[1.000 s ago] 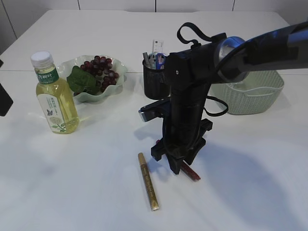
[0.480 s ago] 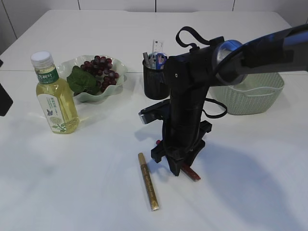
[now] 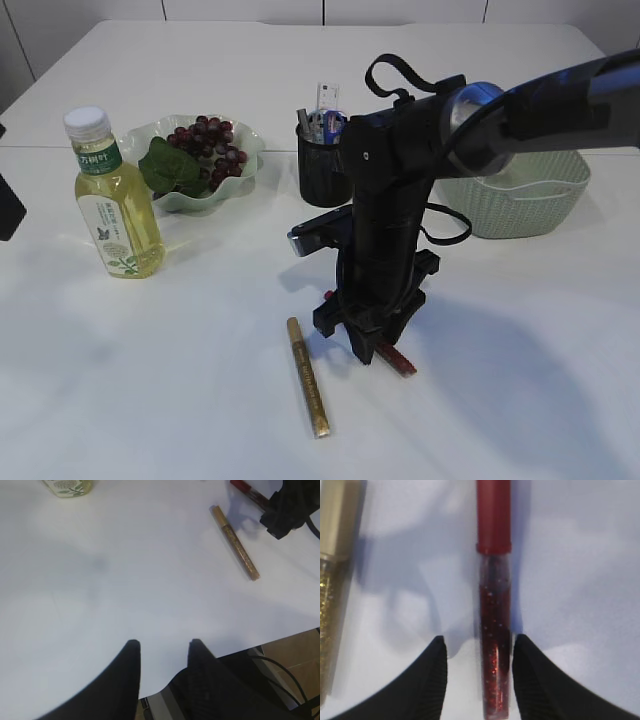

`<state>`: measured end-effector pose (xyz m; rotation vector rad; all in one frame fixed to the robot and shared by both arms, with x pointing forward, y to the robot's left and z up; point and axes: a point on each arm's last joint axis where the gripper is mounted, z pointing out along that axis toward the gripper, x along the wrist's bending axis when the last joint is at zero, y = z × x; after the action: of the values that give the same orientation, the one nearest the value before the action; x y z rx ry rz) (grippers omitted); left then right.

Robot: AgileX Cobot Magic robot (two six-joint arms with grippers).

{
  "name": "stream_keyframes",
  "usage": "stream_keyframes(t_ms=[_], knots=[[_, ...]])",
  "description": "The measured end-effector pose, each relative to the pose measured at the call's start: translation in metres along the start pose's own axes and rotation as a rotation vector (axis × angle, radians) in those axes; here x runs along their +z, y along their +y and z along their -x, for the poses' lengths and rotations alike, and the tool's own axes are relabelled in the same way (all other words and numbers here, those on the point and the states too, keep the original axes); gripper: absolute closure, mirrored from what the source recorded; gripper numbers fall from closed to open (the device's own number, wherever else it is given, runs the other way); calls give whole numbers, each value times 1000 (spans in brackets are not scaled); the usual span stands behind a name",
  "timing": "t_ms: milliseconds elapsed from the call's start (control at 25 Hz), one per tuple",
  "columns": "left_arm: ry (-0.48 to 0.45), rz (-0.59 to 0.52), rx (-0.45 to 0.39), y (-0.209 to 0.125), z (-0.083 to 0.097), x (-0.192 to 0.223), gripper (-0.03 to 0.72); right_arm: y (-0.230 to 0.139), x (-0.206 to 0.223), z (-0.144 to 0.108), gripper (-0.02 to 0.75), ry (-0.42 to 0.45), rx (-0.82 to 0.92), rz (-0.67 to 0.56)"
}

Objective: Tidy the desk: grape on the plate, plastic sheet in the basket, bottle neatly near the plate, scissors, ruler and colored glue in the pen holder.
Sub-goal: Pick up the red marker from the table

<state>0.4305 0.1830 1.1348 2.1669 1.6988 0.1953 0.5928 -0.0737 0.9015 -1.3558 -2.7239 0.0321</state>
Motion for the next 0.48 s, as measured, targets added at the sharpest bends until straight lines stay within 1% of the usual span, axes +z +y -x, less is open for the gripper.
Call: stream_keyframes(t_ms=[480], knots=[[0, 0, 0, 0, 0, 0, 449, 0, 0, 0, 388, -2, -1, 0]])
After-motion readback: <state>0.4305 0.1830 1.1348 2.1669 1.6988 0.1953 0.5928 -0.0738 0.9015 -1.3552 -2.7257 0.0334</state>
